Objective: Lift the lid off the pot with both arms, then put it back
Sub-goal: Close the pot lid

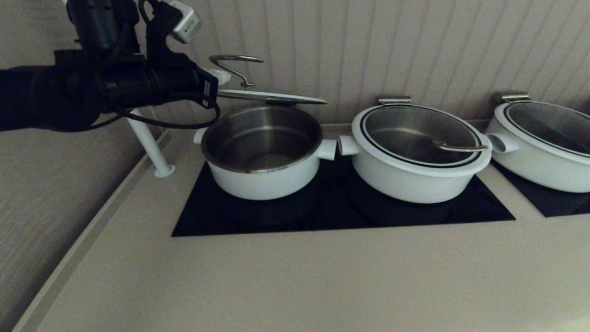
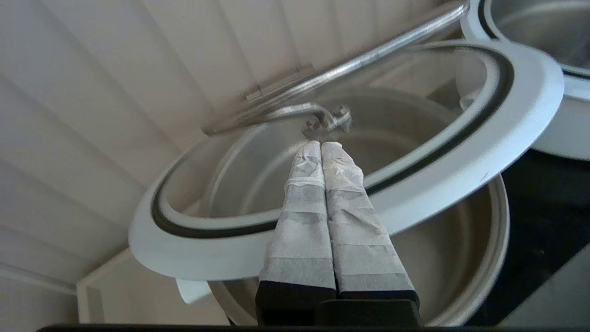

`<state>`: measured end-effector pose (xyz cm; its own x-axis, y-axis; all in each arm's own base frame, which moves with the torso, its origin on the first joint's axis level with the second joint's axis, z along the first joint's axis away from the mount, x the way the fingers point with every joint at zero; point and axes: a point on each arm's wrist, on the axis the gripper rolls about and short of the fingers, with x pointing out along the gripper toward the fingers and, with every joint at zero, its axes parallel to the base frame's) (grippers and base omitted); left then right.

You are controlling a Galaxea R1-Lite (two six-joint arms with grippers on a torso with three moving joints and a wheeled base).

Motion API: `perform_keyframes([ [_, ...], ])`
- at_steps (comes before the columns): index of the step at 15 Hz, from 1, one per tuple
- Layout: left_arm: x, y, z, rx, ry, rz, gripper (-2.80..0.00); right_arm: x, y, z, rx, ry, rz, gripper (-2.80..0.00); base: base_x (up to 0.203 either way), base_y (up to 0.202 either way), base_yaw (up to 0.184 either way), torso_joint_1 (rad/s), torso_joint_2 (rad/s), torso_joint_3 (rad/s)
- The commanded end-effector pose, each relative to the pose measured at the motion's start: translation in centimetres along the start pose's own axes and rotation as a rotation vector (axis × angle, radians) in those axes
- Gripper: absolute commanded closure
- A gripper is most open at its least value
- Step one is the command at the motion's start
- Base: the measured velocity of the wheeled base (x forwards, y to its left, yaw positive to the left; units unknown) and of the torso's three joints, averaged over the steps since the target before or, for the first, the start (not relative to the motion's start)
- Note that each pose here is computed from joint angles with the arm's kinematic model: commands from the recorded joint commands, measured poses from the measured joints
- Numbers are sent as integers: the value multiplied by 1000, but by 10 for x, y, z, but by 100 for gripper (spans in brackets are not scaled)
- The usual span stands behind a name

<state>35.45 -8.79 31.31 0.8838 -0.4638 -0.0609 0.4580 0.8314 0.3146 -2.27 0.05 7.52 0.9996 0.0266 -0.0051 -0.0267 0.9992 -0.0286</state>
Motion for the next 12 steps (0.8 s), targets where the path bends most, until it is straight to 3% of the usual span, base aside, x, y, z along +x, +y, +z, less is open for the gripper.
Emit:
perform_keyframes([
  [1, -4, -2, -4, 0, 2, 0, 0, 0, 0, 0, 0, -1, 1, 0, 0, 0, 0, 0, 0, 0],
  [12, -5, -9, -29, -5, 19, 5, 0, 0, 0, 0, 0, -1, 1, 0, 0, 0, 0, 0, 0, 0],
])
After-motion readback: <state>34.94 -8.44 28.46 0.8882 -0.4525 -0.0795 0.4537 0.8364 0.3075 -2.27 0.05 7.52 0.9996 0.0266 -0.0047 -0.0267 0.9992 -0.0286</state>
